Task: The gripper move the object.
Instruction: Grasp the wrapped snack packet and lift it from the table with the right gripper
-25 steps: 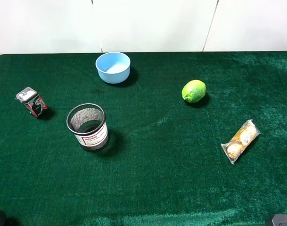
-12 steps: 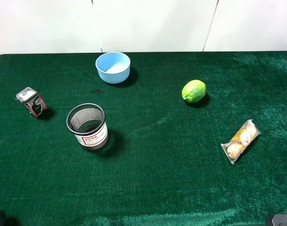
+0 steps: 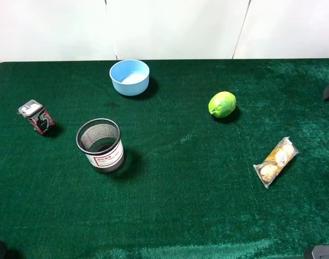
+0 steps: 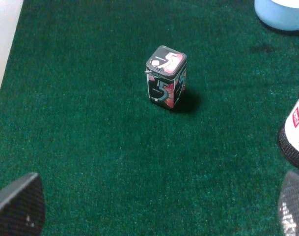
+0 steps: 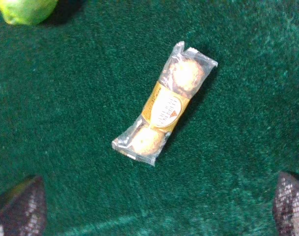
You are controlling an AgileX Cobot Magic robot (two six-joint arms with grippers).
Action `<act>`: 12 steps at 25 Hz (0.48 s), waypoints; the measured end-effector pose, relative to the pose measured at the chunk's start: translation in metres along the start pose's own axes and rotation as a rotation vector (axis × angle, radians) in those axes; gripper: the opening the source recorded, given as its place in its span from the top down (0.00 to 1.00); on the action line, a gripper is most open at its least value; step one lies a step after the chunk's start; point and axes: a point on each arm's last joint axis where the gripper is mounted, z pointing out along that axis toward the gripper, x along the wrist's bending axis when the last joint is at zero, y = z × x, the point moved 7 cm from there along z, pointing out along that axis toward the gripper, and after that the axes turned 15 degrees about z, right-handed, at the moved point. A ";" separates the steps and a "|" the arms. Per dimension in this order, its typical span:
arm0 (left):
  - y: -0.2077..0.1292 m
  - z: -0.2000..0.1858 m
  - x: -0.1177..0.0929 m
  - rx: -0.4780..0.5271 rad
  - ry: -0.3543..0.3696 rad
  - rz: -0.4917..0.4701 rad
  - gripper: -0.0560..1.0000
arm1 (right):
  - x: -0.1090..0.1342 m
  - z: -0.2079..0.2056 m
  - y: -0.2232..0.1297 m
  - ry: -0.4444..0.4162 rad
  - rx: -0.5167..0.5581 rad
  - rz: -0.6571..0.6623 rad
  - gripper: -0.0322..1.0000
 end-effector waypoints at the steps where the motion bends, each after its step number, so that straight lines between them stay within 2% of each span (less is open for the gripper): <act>1: 0.000 0.000 0.000 0.000 0.000 0.000 0.04 | 0.001 0.003 0.002 -0.004 0.006 0.020 0.30; 12: 0.000 0.000 0.000 0.000 0.000 -0.005 0.04 | 0.005 0.043 0.021 -0.048 0.052 0.187 0.30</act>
